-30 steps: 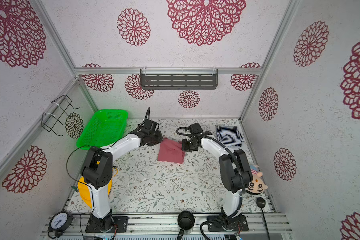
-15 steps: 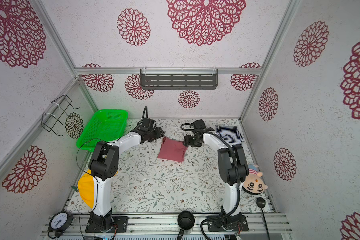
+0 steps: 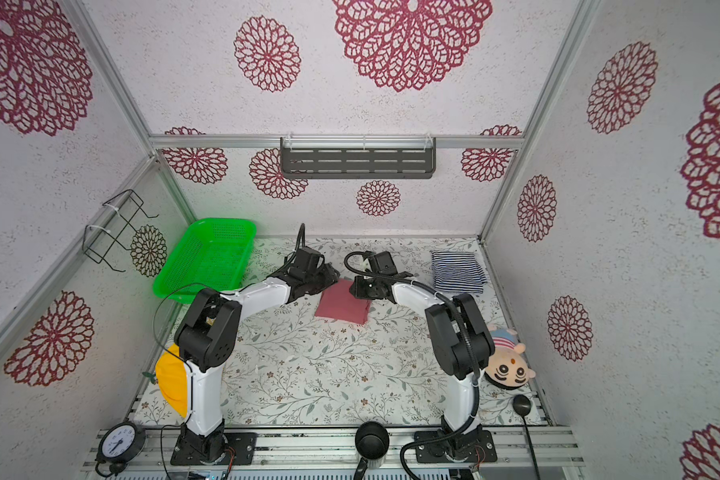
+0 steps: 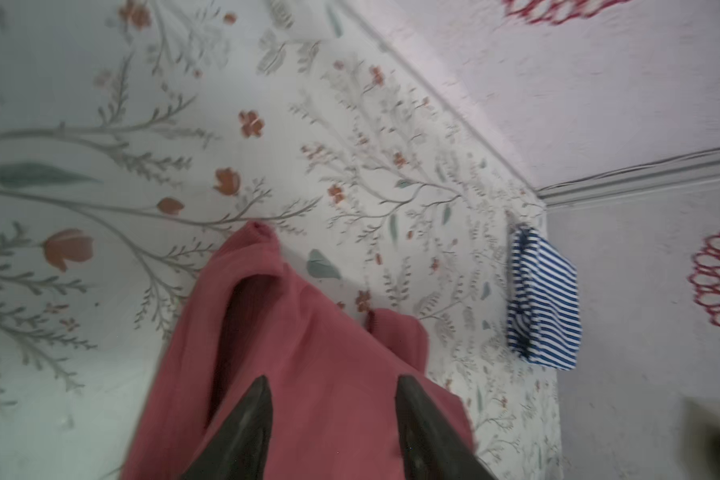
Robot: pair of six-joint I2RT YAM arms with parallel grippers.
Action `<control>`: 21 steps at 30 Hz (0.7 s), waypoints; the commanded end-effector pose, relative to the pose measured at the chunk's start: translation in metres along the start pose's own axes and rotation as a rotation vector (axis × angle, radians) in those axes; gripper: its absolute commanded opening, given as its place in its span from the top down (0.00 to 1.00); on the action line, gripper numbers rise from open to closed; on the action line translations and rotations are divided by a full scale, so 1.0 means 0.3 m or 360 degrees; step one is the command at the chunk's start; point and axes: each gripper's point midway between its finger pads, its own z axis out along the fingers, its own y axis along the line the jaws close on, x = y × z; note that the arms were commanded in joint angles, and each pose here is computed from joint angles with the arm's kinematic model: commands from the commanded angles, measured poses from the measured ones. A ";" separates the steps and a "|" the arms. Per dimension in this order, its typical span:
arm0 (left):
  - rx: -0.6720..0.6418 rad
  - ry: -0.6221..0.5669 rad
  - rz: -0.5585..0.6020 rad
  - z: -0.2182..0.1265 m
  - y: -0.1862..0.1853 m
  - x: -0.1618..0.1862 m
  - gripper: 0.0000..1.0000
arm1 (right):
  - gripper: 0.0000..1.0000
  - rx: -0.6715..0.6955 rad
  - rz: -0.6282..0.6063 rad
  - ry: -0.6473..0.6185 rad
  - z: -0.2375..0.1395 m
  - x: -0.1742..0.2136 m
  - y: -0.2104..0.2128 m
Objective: Fold and stack the tank tops
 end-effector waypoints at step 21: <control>0.0136 -0.0131 -0.0028 -0.132 -0.032 -0.150 0.27 | 0.40 0.0003 0.0001 -0.0128 -0.193 -0.075 -0.072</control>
